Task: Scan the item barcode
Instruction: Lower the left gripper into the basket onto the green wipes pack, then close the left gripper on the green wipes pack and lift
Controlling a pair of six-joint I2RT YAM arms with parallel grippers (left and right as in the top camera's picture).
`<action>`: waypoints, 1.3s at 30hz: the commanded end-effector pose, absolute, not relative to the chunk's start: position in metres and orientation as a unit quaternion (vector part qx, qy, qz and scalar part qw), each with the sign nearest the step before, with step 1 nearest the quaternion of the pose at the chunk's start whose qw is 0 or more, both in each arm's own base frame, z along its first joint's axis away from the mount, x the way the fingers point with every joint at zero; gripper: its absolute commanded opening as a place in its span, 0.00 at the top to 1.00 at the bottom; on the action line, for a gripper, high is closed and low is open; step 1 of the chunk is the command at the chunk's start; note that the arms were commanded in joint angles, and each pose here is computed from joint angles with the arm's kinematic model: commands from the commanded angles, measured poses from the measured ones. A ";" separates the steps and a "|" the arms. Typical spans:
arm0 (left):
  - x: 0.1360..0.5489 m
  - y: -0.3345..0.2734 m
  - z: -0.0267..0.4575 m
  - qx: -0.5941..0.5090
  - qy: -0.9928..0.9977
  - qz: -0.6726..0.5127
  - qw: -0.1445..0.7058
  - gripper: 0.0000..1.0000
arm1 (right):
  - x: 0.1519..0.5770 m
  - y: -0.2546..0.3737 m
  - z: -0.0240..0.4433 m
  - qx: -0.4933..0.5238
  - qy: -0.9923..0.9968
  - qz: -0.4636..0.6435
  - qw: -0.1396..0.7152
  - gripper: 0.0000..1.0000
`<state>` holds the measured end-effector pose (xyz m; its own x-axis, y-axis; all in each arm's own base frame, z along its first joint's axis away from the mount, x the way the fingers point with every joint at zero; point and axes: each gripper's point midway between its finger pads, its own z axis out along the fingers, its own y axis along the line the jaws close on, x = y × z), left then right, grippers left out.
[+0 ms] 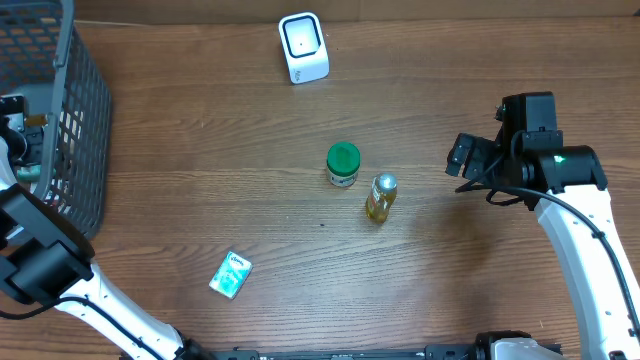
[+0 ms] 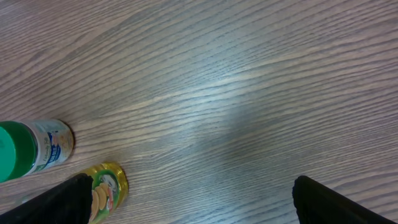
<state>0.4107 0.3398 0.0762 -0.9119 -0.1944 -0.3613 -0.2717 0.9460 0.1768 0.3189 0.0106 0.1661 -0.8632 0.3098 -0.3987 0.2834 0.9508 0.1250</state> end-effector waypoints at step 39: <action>0.392 0.344 0.016 -0.103 0.984 0.122 0.083 0.31 | 0.323 0.008 0.176 0.152 0.961 0.028 0.227 0.00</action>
